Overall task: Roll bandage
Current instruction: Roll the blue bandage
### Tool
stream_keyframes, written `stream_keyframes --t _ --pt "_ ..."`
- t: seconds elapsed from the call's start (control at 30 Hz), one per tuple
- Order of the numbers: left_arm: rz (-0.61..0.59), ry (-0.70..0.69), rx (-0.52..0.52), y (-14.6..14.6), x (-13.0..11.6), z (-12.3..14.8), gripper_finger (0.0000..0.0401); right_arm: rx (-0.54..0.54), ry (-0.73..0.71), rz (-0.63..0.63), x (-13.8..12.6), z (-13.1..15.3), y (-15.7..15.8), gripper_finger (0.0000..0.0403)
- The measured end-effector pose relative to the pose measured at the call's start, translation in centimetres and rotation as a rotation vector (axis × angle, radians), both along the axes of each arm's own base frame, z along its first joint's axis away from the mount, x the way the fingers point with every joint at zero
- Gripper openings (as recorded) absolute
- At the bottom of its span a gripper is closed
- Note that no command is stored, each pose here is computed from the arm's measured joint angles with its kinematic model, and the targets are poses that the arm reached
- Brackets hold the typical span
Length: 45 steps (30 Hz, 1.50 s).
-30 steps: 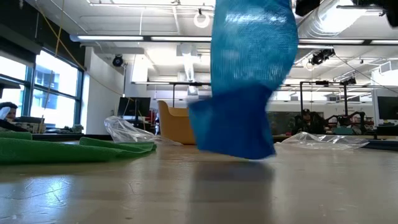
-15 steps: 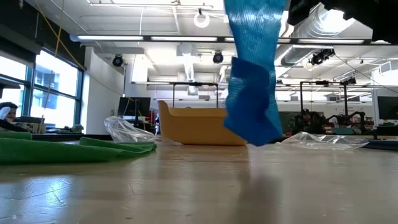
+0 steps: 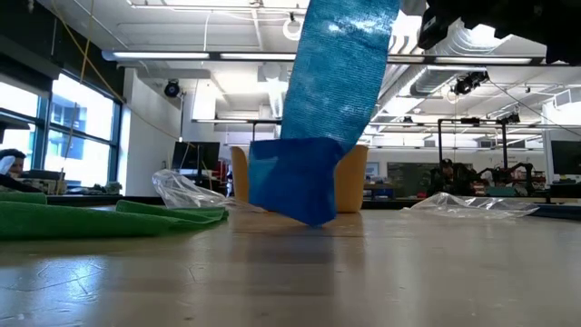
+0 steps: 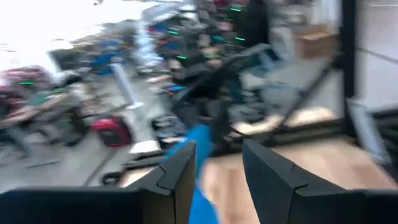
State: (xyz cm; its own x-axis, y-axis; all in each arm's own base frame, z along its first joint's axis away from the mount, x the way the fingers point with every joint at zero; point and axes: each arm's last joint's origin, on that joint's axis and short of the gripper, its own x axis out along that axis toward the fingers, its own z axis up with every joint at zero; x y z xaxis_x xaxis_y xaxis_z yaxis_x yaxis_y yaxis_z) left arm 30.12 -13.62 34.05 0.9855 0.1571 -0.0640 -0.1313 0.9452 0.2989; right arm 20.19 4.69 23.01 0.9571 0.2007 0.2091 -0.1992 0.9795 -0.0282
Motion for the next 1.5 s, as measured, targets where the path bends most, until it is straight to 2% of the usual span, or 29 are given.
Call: stream_keyframes --t 0.13,0.17,0.3,0.5,0.87,1.07,1.3,1.43,1.5 --pt "-0.232 0.045 0.020 -1.2 -0.6 -2.3 0.0127 -0.040 0.004 -0.002 0.0 -0.1 0.0 0.0000" --pt "-0.247 0.024 0.012 -1.5 -0.5 -3.0 0.0127 -0.048 0.002 -0.003 0.0 -0.1 0.0 0.0000" --pt "-0.189 -0.097 -0.034 -1.3 -0.1 -4.0 0.0127 -0.060 -0.010 -0.005 0.0 0.0 0.0 0.0000" --pt "-0.126 -0.163 -0.123 0.1 1.4 -5.3 0.0133 -0.052 -0.015 -0.004 0.0 0.0 0.0 0.0000" --pt "-0.074 -0.174 -0.106 1.3 2.1 -5.3 0.0207 -0.069 -0.018 -0.052 0.0 0.1 -0.1 0.0000" --pt "0.086 -0.132 -0.040 1.7 2.3 -5.2 0.0231 -0.068 -0.018 -0.045 0.0 0.1 -0.1 0.0000" --pt "0.063 -0.140 -0.043 2.1 2.6 -4.7 0.0222 -0.071 -0.009 -0.045 0.0 0.0 -0.1 0.0000" --pt "-0.022 -0.149 -0.030 2.0 2.8 -4.4 0.0209 -0.071 -0.008 -0.045 0.0 0.0 -0.1 0.0000" --pt "-0.014 -0.151 -0.051 2.2 2.9 -4.3 0.0203 -0.071 -0.007 -0.044 0.0 -0.1 -0.1 0.0000"
